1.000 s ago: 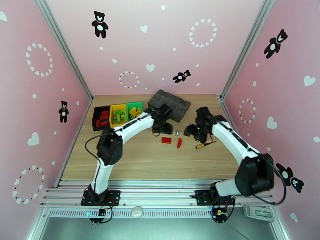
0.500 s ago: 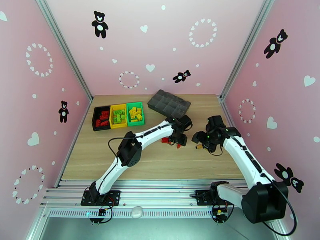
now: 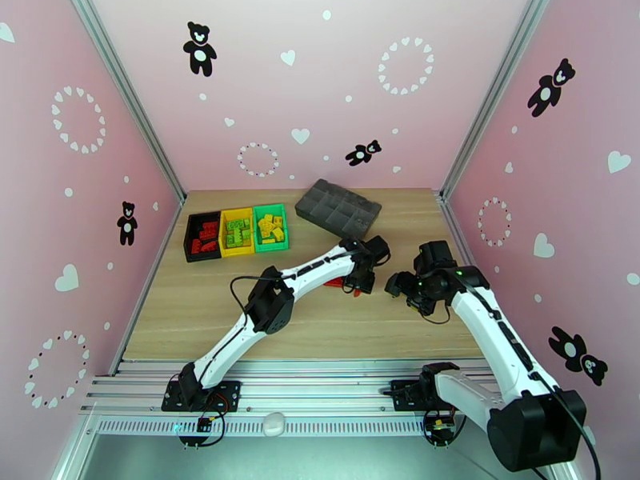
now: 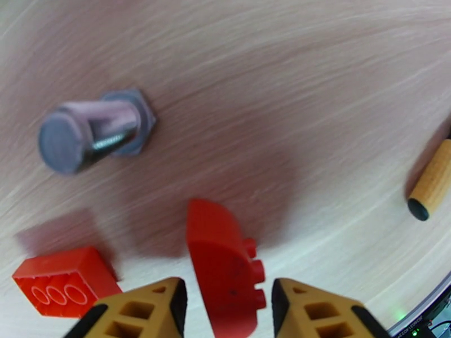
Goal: Sort the legos into containers by color
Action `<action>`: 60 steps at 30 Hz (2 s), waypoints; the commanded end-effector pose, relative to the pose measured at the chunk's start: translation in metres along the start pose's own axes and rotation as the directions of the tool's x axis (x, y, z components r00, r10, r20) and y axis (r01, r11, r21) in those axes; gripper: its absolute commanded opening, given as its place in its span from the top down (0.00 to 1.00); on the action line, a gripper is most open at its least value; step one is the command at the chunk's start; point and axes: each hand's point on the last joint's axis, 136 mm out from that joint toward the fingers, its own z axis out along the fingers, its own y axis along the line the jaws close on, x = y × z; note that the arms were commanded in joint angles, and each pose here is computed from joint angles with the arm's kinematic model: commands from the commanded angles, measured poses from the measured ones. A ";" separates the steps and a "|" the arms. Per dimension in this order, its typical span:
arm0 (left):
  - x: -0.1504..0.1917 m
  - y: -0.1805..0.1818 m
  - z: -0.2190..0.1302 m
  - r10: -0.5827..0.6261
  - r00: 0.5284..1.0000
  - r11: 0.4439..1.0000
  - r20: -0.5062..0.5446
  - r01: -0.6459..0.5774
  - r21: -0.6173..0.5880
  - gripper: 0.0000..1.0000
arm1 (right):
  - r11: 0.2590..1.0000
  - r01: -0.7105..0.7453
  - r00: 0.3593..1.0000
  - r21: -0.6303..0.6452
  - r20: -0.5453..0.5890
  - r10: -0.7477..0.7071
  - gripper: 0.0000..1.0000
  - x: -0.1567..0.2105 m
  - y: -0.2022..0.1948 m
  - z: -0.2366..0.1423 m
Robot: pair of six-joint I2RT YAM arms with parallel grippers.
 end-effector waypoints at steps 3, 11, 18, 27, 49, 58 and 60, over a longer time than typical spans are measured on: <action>0.000 -0.001 0.004 -0.007 1.000 1.000 0.006 0.008 -0.021 0.60 | 1.000 -0.013 1.000 -0.001 -0.016 0.013 0.31 0.010 -0.004 -0.003; -0.009 -0.015 -0.022 0.009 0.998 0.999 0.055 -0.011 0.044 0.77 | 0.999 -0.007 1.000 -0.035 -0.010 0.006 0.33 0.010 0.002 -0.005; -0.012 -0.021 -0.072 0.024 0.991 0.989 0.132 -0.043 0.139 0.79 | 0.995 0.051 0.999 -0.086 -0.006 -0.052 0.33 0.004 0.032 -0.002; -0.019 0.045 -0.133 -0.129 0.969 0.978 0.211 0.089 0.188 0.81 | 0.955 0.232 0.972 -0.184 -0.005 -0.237 0.32 -0.006 0.119 0.016; 0.021 0.382 -0.224 -0.664 0.649 0.720 0.371 0.688 0.086 0.80 | 0.696 0.578 0.709 -0.426 -0.160 -0.687 0.31 0.058 0.347 0.094; 0.042 0.490 -0.217 -0.790 0.493 0.543 0.366 0.839 0.041 0.80 | 0.700 0.569 0.699 -0.431 -0.195 -0.688 0.31 0.053 0.351 0.114; 0.040 0.509 -0.214 -0.793 0.491 0.533 0.361 0.846 0.021 0.80 | 0.710 0.563 0.706 -0.424 -0.200 -0.679 0.31 0.047 0.347 0.116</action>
